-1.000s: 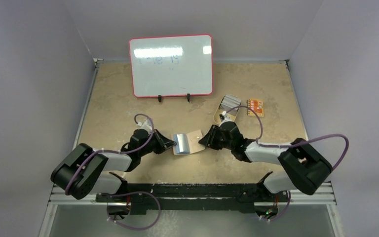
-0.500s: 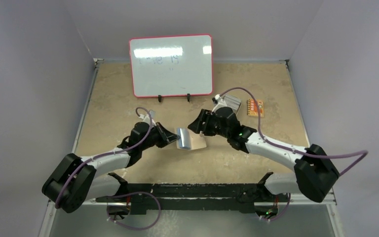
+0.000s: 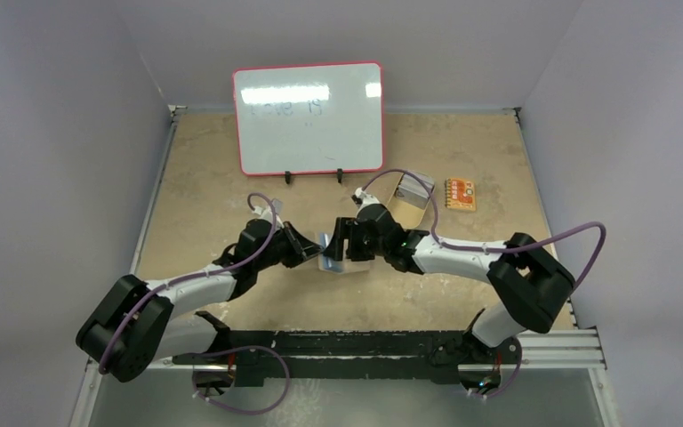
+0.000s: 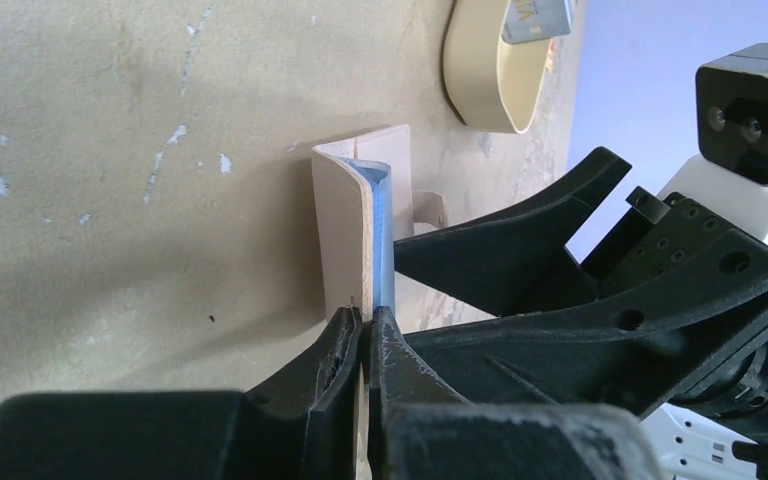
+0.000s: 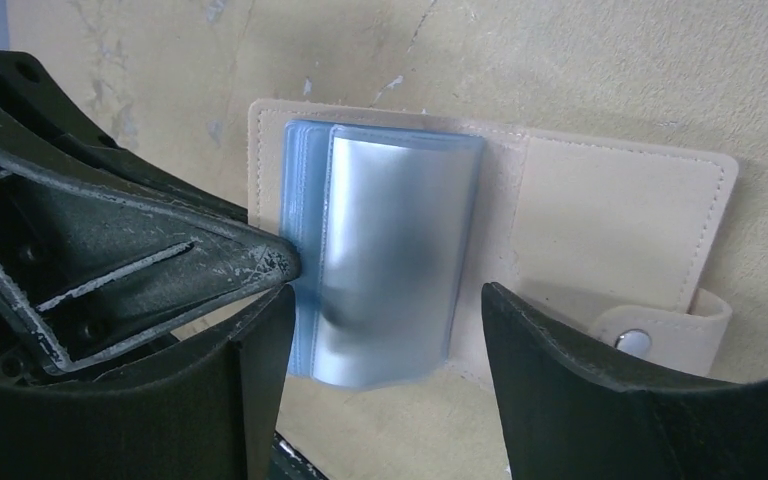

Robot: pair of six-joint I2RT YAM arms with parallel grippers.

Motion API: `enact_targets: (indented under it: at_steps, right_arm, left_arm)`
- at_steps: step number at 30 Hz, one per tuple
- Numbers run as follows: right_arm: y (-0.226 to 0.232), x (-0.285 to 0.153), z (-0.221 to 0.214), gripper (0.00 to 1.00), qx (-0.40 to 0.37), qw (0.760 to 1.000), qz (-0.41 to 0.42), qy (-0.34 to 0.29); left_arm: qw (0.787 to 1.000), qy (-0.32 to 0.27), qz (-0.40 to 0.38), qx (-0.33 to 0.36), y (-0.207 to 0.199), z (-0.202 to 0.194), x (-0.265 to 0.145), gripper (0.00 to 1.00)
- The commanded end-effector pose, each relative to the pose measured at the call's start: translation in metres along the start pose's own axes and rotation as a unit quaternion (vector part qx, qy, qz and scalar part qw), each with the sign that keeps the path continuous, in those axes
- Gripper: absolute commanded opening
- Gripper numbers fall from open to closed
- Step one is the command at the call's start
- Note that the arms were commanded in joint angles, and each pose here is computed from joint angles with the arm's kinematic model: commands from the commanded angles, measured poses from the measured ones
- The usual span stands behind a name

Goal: Put the credit cards into the card holder
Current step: Open the card holder at the center of the board.

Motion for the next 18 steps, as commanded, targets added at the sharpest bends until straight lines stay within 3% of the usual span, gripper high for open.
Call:
enact_targets:
  at_steps: [1, 5, 13, 18]
  right_arm:
    - [-0.001, 0.008, 0.009, 0.7, -0.016, 1.0, -0.021, -0.01]
    - [-0.013, 0.01, -0.002, 0.68, -0.021, 0.998, -0.061, 0.021]
    - [-0.019, 0.001, -0.008, 0.66, -0.031, 0.997, -0.071, 0.024]
    - [-0.036, -0.006, -0.014, 0.67, -0.038, 0.989, -0.135, 0.038]
  left_arm:
    - [0.999, 0.004, -0.036, 0.02, -0.018, 0.0, 0.001, 0.0]
    - [1.0, 0.001, -0.013, 0.025, -0.008, 0.0, 0.001, 0.0]
    - [0.998, -0.006, 0.039, 0.05, 0.013, 0.002, 0.002, 0.0]
    - [0.995, 0.0, 0.071, 0.064, 0.028, 0.001, 0.004, 0.0]
Point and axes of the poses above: each gripper's point midway between its finger pads, its own x axis out along the fingers, its own y axis along the line the jaws close on, z = x × y, the point moved 6 cm from there along -x, back along the fingers, and after that the axes turned 13 degrees about -x, right-handed, at the moved point
